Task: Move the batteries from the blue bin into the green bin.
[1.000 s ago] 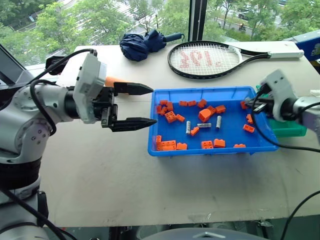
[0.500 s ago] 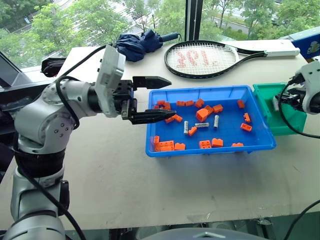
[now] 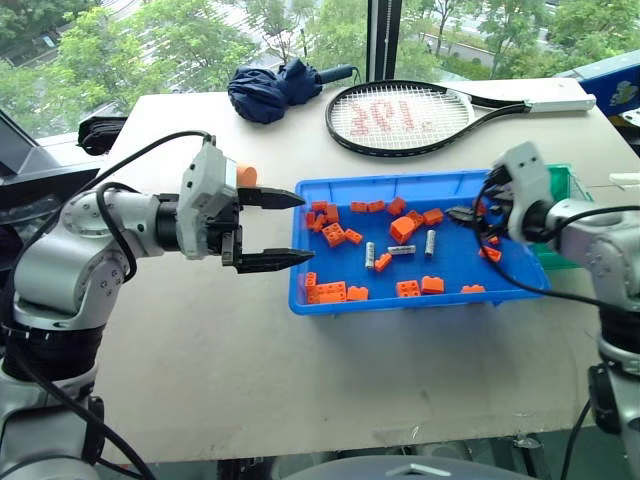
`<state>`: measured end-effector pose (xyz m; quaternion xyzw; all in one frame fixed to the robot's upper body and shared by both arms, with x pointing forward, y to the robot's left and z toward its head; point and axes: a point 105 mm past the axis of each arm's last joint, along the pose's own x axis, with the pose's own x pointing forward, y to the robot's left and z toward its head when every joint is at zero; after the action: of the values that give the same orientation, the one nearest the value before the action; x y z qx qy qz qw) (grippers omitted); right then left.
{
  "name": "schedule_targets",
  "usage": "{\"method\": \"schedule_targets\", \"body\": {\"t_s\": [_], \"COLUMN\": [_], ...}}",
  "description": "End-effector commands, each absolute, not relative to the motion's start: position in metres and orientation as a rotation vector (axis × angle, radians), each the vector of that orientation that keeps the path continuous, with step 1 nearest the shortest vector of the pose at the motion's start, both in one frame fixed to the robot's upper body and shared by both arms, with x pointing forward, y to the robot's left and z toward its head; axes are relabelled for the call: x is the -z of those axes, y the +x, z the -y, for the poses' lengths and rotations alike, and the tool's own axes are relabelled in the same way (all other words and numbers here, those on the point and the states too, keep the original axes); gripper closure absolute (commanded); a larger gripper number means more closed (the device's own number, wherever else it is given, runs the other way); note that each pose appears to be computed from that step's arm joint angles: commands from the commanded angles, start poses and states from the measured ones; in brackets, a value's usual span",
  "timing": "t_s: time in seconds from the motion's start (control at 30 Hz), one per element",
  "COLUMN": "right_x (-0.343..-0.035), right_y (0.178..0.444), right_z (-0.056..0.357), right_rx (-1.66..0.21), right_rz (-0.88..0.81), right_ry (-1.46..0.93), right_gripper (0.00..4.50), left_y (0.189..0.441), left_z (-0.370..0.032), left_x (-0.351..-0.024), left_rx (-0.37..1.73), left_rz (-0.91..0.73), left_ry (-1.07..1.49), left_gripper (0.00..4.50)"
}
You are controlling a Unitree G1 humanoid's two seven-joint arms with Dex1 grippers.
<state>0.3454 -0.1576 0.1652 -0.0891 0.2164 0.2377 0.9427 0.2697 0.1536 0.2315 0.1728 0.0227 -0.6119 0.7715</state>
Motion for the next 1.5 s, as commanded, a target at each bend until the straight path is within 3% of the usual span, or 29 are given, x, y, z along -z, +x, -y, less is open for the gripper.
{"method": "schedule_targets", "body": {"t_s": [0.03, 0.47, 0.6, 0.63, 0.67, 0.8, 0.83, 0.93, 1.1, 1.27, 1.5], "right_x": [-0.159, -0.121, -0.106, -0.105, -0.104, -0.107, -0.111, -0.128, -0.188, -0.249, -0.246], "right_y": [0.347, 0.347, 0.342, 0.342, 0.342, 0.345, 0.346, 0.349, 0.345, 0.341, 0.338], "right_z": [0.156, 0.134, 0.137, 0.138, 0.14, 0.15, 0.155, 0.165, 0.175, 0.233, 0.285], "right_rx": [-0.431, -0.411, -0.405, -0.398, -0.392, -0.355, -0.342, -0.317, -0.354, -0.178, -0.047], "right_rz": [-0.437, -0.519, -0.556, -0.558, -0.558, -0.543, -0.531, -0.483, -0.346, -0.226, -0.264], "right_ry": [-0.18, -0.15, -0.236, -0.238, -0.237, -0.249, -0.251, -0.24, -0.218, -0.261, -0.285], "right_gripper": [0.47, 0.47, 1.68, 2.34, 2.56, 4.35, 4.46, 4.46, 4.46, 4.46, 4.46], "left_y": [0.267, 0.268, 0.269, 0.27, 0.271, 0.272, 0.272, 0.274, 0.276, 0.269, 0.27], "left_z": [-0.157, -0.154, -0.153, -0.153, -0.153, -0.153, -0.152, -0.148, -0.139, -0.123, -0.118], "left_x": [-0.242, -0.245, -0.246, -0.246, -0.246, -0.247, -0.247, -0.249, -0.261, -0.283, -0.284], "left_rx": [1.313, 1.306, 1.306, 1.304, 1.303, 1.301, 1.304, 1.313, 1.336, 1.395, 1.417], "left_rz": [-0.01, -0.004, 0.0, 0.001, 0.001, 0.005, 0.009, 0.026, 0.096, 0.192, 0.193], "left_ry": [0.424, 0.432, 0.432, 0.433, 0.434, 0.437, 0.436, 0.435, 0.412, 0.322, 0.31], "left_gripper": [0.0, 0.0, 0.0, 0.0, 0.0, 0.0, 0.0, 0.0, 0.0, 0.0, 0.0]}}
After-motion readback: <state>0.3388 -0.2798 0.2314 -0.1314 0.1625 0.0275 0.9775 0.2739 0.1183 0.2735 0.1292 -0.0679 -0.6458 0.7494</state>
